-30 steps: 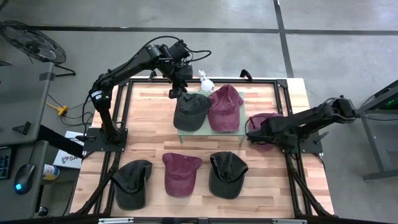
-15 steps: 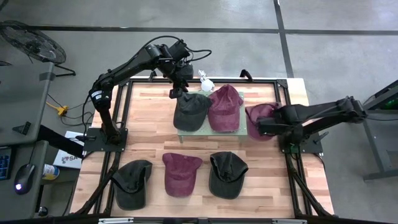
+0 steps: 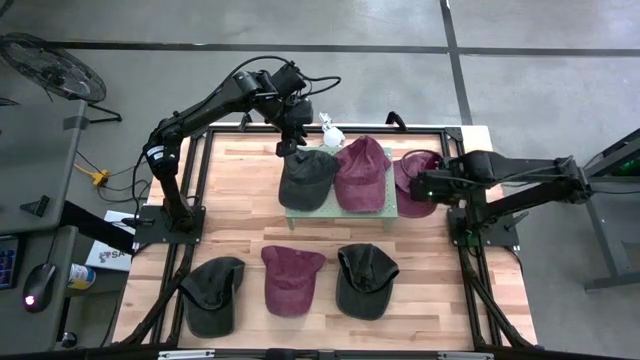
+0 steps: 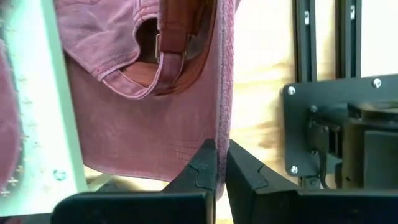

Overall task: Pick & Place hat
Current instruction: Stack the top red cap on top of the red cap on the shelf

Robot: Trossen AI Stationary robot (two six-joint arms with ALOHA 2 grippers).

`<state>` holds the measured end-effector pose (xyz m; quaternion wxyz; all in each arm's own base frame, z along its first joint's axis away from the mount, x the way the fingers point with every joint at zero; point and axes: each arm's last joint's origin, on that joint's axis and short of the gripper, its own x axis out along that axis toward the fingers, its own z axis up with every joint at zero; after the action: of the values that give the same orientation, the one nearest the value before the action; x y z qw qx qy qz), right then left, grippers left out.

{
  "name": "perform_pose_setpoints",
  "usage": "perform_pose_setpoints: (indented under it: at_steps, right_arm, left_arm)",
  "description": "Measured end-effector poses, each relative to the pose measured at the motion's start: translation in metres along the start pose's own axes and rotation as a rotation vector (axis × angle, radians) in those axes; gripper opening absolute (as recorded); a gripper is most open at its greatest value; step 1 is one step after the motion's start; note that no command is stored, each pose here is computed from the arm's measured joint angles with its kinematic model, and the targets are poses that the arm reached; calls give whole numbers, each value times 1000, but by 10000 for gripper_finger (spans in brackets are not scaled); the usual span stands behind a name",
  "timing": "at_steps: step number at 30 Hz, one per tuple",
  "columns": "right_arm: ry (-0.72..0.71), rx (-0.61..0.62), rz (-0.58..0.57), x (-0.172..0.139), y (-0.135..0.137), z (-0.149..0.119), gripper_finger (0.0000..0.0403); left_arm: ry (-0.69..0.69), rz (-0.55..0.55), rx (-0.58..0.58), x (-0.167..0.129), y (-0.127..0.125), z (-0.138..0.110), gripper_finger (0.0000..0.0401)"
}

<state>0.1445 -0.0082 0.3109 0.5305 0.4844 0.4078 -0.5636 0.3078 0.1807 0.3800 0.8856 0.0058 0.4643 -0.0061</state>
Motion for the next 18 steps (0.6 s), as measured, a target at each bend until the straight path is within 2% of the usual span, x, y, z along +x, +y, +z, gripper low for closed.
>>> perform_pose_setpoints:
  at_steps: [12, 18]
  right_arm:
    - [10, -37, 34, -11, 1, 25, 5]
    - [24, -12, 19, -8, -1, 37, 5]
  left_arm:
    - [-20, 9, -42, 0, 1, 2, 128]
    - [-36, 13, -63, 0, 2, 3, 128]
